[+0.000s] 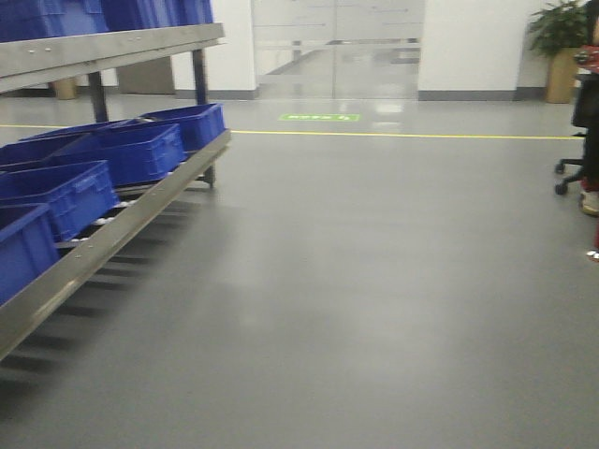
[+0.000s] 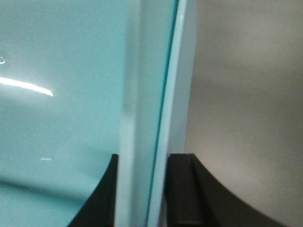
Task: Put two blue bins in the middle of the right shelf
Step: 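Turn and drive the base away from the shelf holding the bin, then drive the base along the aisle holding the bin in both grippers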
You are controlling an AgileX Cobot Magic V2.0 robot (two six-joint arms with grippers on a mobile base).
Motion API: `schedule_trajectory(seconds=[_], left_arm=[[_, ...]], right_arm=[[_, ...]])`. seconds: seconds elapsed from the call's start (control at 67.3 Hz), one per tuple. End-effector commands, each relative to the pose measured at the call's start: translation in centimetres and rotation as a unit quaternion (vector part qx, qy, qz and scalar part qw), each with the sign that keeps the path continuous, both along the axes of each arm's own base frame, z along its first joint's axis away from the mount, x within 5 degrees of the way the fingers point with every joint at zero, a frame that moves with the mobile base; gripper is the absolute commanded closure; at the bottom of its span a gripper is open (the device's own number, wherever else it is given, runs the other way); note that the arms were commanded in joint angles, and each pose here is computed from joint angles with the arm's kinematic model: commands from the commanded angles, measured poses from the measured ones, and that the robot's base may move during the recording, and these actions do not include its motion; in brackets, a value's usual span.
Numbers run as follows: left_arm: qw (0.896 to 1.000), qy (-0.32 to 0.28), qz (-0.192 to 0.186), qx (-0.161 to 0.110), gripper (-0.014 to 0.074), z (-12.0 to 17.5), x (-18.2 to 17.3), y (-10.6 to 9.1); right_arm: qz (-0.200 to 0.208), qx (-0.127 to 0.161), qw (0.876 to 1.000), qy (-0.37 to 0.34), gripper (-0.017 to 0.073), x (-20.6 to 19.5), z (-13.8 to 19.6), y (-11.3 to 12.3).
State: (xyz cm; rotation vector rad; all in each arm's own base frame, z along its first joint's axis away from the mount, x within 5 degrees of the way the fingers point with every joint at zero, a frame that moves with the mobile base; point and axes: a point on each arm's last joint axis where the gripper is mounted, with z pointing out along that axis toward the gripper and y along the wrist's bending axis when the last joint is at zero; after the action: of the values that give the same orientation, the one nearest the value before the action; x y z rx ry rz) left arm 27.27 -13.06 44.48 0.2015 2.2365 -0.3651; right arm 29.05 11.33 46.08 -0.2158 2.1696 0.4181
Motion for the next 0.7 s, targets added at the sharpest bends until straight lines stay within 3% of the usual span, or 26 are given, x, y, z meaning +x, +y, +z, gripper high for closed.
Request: schedule_trajectory(seconds=[0.0, 0.683], left_arm=[[0.999, -0.046, -0.004, -0.013, 0.0704, 1.36, -0.23, 0.16], [0.999, -0.046, -0.004, -0.013, 0.0704, 1.36, -0.23, 0.16]], right_arm=[[-0.006, 0.032, 0.997, -0.065, 0.0713, -0.48, 2.21, -0.27], [-0.006, 0.032, 0.997, -0.065, 0.0713, -0.48, 2.21, -0.27]])
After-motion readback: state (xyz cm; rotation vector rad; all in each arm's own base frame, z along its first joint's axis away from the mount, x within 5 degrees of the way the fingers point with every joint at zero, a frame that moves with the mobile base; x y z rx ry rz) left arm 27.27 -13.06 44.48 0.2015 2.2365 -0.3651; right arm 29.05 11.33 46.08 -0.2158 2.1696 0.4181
